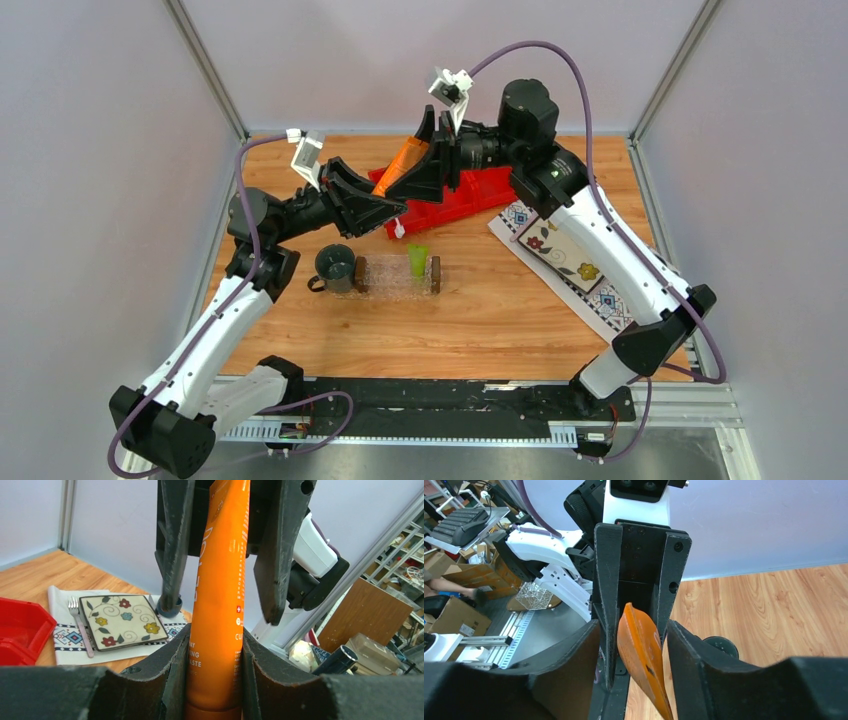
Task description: Prepare toiletry sets of a toothbrush and toothpaste on the tray
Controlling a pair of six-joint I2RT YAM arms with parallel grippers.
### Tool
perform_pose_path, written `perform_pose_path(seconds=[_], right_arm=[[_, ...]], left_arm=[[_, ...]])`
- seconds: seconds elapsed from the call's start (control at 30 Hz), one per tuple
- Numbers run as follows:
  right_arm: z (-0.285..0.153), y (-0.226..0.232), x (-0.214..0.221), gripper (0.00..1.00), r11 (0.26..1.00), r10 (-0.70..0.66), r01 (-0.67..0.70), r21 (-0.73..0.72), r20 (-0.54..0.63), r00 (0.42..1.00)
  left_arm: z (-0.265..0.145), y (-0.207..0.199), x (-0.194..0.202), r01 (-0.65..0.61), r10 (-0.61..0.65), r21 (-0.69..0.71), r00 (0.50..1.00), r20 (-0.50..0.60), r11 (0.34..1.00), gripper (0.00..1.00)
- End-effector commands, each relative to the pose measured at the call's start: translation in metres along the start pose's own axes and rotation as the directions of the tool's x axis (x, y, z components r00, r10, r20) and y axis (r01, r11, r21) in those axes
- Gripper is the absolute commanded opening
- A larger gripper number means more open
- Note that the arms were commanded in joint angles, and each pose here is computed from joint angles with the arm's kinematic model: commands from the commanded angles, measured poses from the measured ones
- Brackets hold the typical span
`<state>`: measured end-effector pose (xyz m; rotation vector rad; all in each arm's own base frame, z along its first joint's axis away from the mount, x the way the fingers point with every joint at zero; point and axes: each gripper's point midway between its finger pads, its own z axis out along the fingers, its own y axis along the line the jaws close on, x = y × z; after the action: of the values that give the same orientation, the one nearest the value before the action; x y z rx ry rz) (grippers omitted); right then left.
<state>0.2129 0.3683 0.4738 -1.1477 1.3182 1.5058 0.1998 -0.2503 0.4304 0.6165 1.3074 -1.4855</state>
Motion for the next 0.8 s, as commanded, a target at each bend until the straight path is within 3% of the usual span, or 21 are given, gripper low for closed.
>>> perform_pose_path(seconds=[0.0, 0.33, 0.47, 0.5, 0.6, 0.77], right_arm=[[0.006, 0.007, -0.009, 0.49, 0.998, -0.067, 0.067, -0.004, 0.006, 0.998], [0.001, 0.01, -0.009, 0.13, 0.993, -0.116, 0.116, 0.036, -0.009, 0.993], [-0.006, 0.007, -0.01, 0.03, 0.985, -0.146, 0.147, 0.088, -0.018, 0.989], [-0.008, 0.008, -0.01, 0.02, 0.983, -0.153, 0.154, 0.099, -0.02, 0.988], [-0.013, 0.009, -0.008, 0.0, 0.977, -0.17, 0.173, 0.124, -0.035, 0.985], [-0.014, 0.018, -0.013, 0.0, 0.979, -0.17, 0.171, 0.108, -0.021, 0.985]], left_arm=[[0.002, -0.008, -0.016, -0.07, 0.069, 0.013, 0.997, 0.04, 0.997, 0.0], [-0.003, -0.006, -0.008, -0.108, 0.108, 0.0, 0.994, 0.004, 0.994, 0.0], [-0.007, 0.005, 0.007, -0.122, 0.118, -0.05, 0.99, -0.079, 0.991, 0.13], [-0.009, 0.008, 0.009, -0.166, 0.16, -0.055, 0.982, -0.095, 0.985, 0.2], [-0.014, 0.019, 0.019, -0.202, 0.187, -0.091, 0.971, -0.148, 0.975, 0.27], [-0.015, 0.029, 0.03, -0.198, 0.177, -0.11, 0.968, -0.179, 0.974, 0.29]])
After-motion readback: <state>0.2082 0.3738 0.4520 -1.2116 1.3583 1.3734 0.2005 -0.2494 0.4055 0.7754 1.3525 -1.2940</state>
